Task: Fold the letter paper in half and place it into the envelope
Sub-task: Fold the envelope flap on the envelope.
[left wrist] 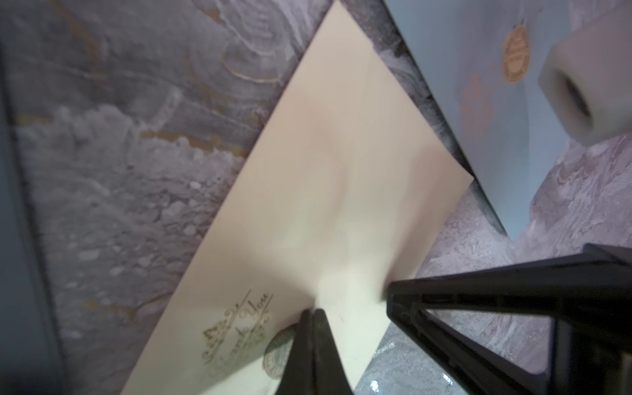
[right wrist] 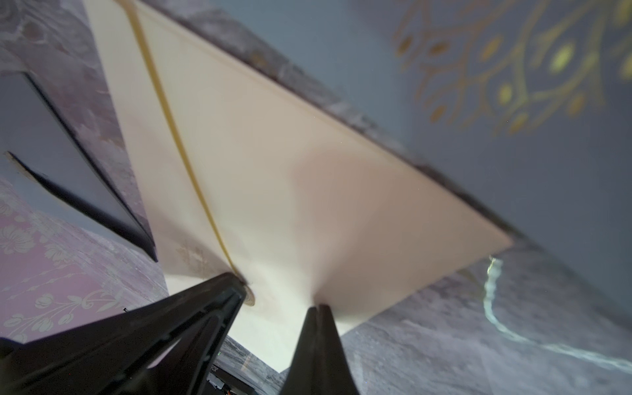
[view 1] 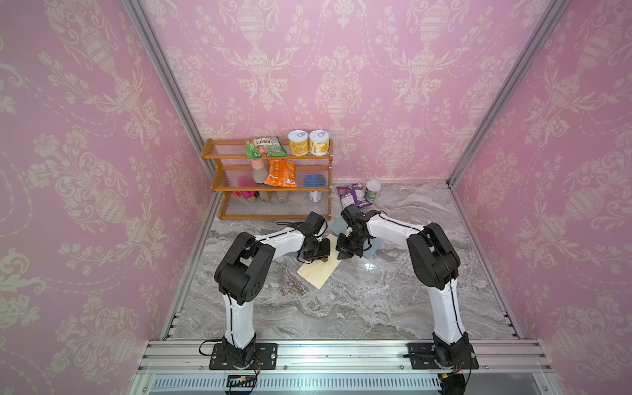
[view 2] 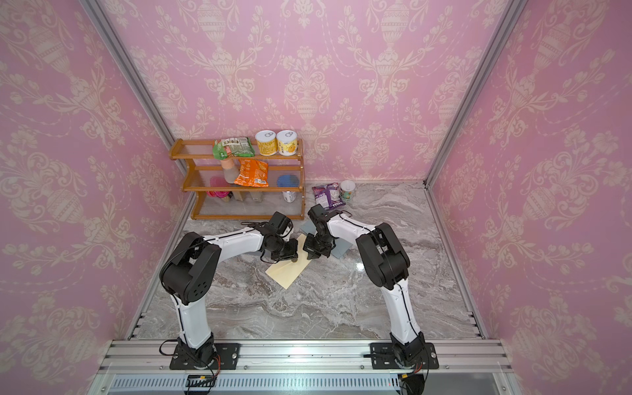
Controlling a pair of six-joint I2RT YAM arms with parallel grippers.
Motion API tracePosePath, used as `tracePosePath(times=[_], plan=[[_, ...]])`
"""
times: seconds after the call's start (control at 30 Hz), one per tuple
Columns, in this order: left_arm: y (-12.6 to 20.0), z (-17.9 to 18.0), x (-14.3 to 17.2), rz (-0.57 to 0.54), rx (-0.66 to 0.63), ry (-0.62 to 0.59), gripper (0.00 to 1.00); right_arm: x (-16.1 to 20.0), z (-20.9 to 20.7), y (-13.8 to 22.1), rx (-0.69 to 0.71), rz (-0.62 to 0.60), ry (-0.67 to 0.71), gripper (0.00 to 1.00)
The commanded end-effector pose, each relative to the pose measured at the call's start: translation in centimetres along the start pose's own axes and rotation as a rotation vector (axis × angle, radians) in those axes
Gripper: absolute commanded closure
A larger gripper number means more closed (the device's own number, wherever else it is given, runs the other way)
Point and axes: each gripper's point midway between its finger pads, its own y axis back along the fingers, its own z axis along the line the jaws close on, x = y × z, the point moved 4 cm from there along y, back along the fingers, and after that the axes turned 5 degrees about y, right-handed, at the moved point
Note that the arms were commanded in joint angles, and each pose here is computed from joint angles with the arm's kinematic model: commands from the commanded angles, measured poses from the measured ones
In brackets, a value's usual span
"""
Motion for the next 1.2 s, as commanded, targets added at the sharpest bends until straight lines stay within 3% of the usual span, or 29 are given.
tracePosePath(times=[0.0, 0.4, 0.9, 1.17], plan=[[-2.1, 4.2, 3.2, 0.094, -0.159, 0.023, 1.0, 0.8, -3.5, -2.8, 0.126, 0.044, -0.062, 1.0], [1.2, 5.4, 5.1, 0.098, -0.207, -0.085, 1.0, 0.7, -4.0, -3.0, 0.152, 0.047, -0.084, 1.0], [-2.5, 2.3, 2.1, 0.081, -0.119, -0.001, 1.0, 0.7, -4.0, -3.1, 0.143, 0.047, -0.094, 1.0], [-2.7, 3.7, 2.8, 0.107, -0.138, 0.016, 1.0, 0.8, -4.3, -3.2, 0.141, 0.049, -0.101, 1.0]])
